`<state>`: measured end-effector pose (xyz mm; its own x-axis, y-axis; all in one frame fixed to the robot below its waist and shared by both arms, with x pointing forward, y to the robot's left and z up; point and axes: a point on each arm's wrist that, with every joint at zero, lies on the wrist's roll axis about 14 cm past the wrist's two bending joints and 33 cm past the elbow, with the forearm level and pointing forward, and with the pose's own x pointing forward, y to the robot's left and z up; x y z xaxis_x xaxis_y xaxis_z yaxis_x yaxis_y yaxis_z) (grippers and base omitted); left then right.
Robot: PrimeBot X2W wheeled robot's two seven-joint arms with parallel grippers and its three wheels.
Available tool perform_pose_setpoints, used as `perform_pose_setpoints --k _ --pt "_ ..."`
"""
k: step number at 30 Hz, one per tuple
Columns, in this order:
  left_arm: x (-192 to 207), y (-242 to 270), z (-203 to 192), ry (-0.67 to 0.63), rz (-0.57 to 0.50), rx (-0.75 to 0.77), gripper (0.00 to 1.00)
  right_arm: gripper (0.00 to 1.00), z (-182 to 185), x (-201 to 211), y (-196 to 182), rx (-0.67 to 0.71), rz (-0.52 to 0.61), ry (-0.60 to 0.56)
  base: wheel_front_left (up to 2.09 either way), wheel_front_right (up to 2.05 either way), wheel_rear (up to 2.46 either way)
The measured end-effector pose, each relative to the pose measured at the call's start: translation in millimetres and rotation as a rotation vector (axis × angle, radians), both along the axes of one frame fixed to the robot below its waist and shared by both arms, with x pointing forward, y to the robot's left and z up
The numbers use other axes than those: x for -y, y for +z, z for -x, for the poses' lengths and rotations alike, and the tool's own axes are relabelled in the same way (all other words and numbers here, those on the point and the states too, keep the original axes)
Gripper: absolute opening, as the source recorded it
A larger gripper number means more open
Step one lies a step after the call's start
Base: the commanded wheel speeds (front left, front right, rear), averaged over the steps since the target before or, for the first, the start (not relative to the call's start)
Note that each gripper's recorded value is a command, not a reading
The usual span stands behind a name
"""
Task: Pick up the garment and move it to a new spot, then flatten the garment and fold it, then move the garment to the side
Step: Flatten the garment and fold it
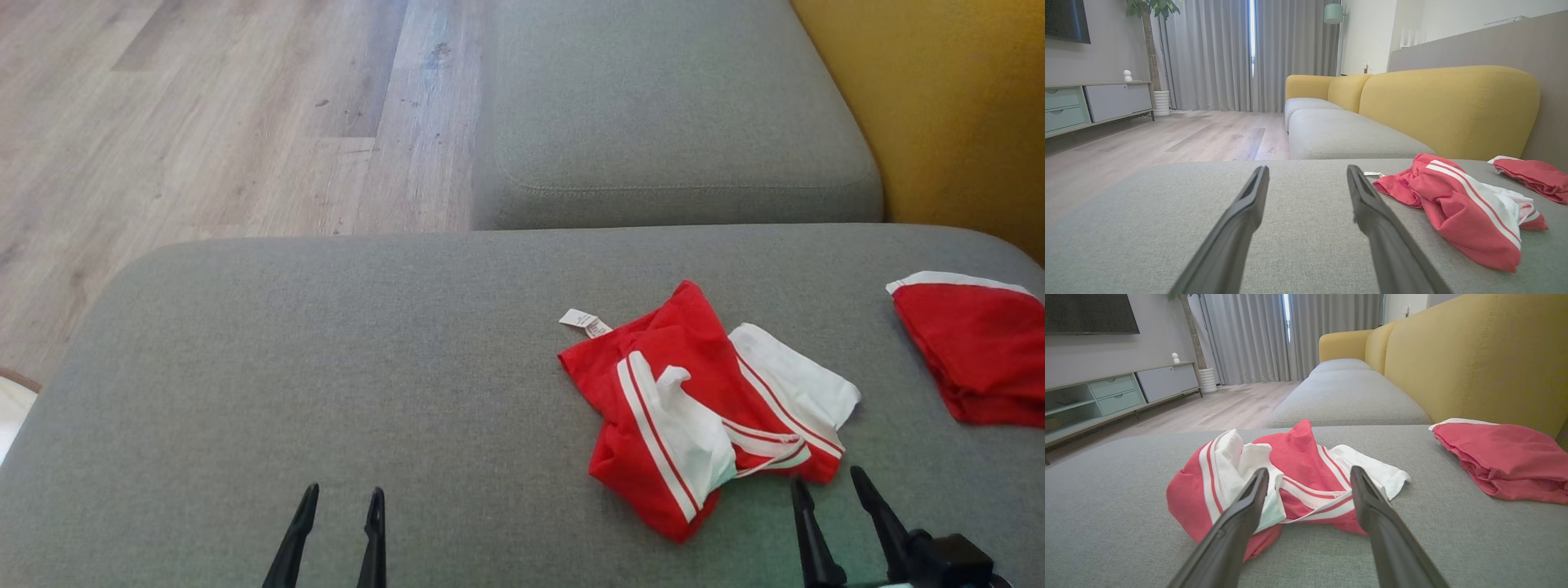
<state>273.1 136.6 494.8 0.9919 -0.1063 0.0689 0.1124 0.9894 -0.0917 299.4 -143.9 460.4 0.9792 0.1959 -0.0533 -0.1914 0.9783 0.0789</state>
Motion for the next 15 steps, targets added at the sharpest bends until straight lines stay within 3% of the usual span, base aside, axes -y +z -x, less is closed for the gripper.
perform_pose_setpoints --k 15 --pt "10 0 -6 -0.032 0.001 -0.006 1.0 1.0 2 4 -2 -0.008 -0.005 -0.018 0.0 0.0 0.0"
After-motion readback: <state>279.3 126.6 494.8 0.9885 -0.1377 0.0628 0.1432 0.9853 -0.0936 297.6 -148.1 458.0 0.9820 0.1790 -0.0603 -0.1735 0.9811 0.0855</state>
